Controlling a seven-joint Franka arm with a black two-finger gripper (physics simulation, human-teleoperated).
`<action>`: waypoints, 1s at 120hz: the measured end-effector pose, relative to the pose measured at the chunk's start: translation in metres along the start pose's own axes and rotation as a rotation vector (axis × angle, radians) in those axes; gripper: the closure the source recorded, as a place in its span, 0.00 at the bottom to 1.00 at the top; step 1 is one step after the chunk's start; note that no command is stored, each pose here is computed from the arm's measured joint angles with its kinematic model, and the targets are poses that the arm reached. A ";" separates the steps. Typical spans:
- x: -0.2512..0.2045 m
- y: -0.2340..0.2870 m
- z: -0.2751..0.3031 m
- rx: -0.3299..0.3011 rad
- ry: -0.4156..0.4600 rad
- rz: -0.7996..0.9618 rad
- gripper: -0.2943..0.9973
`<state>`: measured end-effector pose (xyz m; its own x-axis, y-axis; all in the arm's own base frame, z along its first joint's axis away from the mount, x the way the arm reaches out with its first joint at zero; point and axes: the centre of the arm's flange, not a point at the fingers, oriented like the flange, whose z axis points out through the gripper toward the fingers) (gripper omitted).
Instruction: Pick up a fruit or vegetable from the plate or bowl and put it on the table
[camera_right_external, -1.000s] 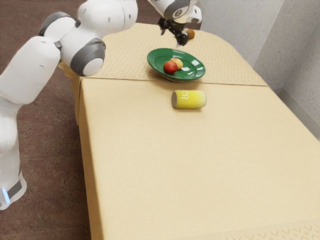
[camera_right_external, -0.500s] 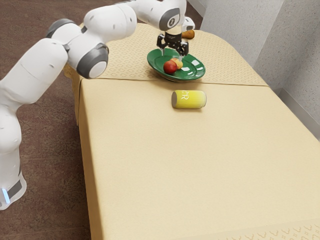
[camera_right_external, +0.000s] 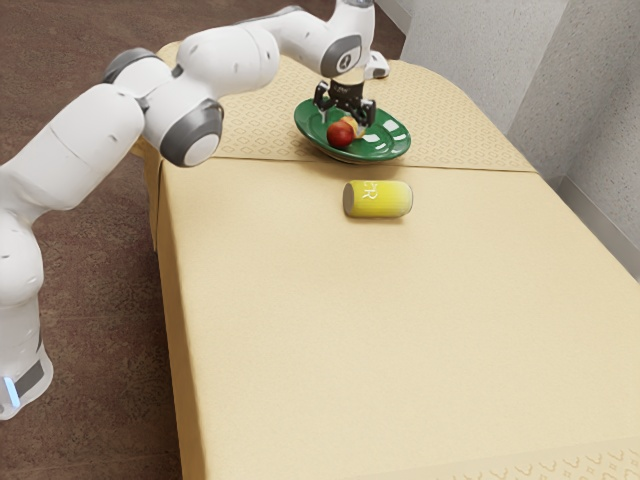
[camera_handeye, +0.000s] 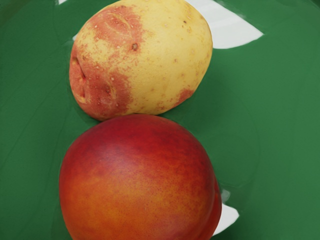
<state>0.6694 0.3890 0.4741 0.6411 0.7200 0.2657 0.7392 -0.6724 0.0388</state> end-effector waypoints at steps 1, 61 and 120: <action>0.000 0.000 0.000 0.001 0.000 0.000 0.23; 0.001 0.000 0.016 0.038 0.010 0.036 0.23; 0.010 -0.006 0.046 0.037 0.022 0.044 0.23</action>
<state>0.6814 0.4083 0.4321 0.6686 0.6858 0.2875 0.7178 -0.6962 -0.0087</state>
